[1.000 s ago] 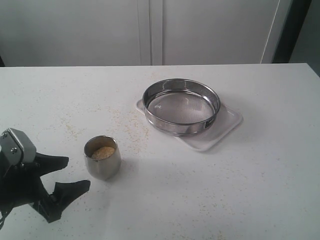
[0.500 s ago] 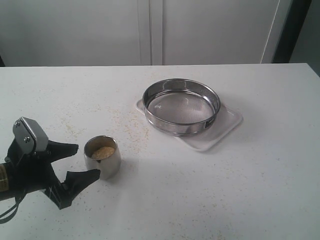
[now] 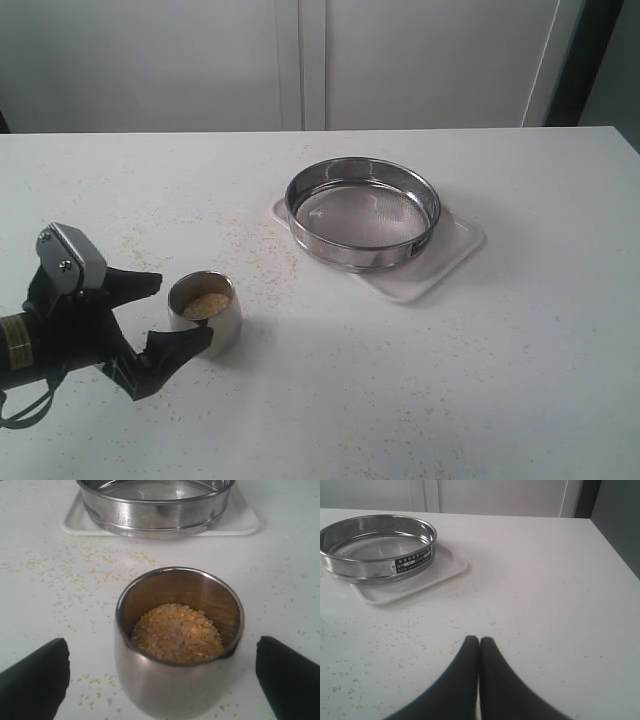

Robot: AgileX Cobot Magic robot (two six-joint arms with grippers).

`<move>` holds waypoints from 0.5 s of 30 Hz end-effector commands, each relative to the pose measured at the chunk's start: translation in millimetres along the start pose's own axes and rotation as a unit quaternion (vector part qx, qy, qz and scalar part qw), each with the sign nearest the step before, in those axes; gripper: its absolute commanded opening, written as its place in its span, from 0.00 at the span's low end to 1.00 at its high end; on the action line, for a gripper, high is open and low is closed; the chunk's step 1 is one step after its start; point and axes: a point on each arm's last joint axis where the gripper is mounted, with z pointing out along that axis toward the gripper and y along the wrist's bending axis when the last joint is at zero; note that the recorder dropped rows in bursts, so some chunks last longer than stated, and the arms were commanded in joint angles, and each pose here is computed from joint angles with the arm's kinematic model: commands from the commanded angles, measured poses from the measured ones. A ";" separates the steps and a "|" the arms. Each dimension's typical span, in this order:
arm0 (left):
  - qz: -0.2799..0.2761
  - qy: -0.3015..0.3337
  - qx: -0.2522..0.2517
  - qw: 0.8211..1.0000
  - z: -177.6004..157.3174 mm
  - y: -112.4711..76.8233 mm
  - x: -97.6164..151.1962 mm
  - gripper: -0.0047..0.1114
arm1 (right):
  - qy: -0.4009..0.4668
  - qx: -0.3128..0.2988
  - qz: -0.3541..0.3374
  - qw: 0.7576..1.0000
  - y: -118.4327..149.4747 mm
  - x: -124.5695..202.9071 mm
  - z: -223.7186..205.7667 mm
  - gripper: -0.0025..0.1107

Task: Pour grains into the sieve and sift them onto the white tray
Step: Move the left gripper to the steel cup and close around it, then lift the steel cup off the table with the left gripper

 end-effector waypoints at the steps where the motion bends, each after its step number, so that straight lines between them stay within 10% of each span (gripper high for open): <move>1: -0.009 0.006 0.020 1.000 14.6 -3.4 3.8 0.95 | -0.007 0.004 -0.002 1.000 -0.5 0.1 0.3 0.02; 15: -0.038 0.016 0.014 0.999 39.5 11.4 15.0 0.95 | -0.007 0.004 -0.002 1.000 -0.5 0.1 0.3 0.02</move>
